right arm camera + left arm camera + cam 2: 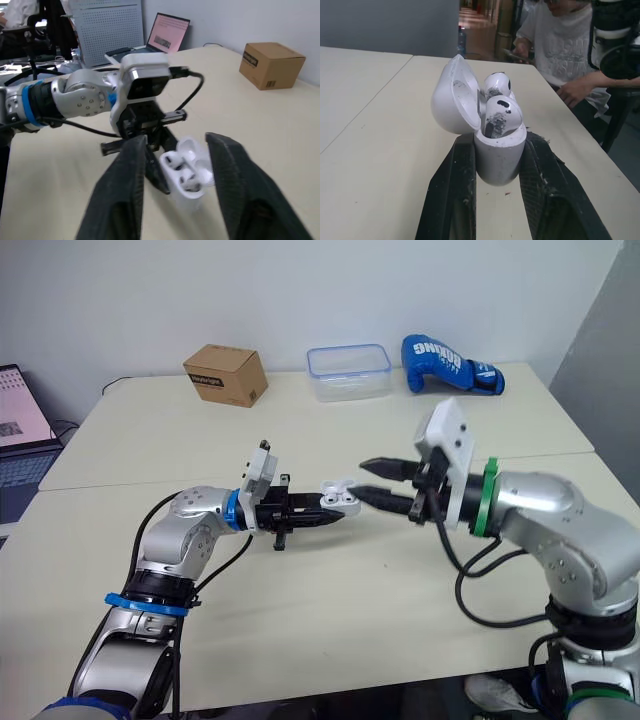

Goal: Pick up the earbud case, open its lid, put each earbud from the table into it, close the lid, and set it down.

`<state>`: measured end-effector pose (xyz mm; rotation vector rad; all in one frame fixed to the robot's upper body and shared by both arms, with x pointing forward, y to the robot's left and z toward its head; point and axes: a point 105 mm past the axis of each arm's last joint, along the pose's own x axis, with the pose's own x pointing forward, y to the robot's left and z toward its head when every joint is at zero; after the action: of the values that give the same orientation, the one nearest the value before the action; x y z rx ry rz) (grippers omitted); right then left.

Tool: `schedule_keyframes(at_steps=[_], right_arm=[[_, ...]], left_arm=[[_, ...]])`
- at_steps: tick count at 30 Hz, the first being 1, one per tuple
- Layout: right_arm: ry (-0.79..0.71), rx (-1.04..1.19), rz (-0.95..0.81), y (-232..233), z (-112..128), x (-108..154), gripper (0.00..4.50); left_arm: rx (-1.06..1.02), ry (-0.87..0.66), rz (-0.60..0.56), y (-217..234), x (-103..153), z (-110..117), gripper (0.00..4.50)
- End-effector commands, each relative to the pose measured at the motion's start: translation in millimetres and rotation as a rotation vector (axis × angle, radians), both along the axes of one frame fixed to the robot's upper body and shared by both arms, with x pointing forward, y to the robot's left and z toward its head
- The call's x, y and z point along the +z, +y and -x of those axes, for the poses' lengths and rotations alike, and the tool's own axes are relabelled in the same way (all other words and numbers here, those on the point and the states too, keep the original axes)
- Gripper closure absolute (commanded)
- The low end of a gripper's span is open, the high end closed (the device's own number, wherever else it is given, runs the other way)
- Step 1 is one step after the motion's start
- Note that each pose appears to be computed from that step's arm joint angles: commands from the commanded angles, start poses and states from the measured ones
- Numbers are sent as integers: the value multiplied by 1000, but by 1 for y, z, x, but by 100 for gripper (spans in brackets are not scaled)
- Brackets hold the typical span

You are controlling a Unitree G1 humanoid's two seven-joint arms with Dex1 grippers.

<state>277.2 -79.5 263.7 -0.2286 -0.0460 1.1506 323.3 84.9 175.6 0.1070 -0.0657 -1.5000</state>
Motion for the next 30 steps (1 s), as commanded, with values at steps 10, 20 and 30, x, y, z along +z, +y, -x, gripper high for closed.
schedule_keyframes(at_steps=[10,20,30], right_arm=[[-113,29,234,14,-61,-23,447],[-143,170,267,42,-58,-33,447],[-203,220,238,46,-43,-25,447]], left_arm=[[-14,-57,30,4,20,11,371],[16,-25,26,6,16,11,371],[42,-11,18,10,11,8,371]])
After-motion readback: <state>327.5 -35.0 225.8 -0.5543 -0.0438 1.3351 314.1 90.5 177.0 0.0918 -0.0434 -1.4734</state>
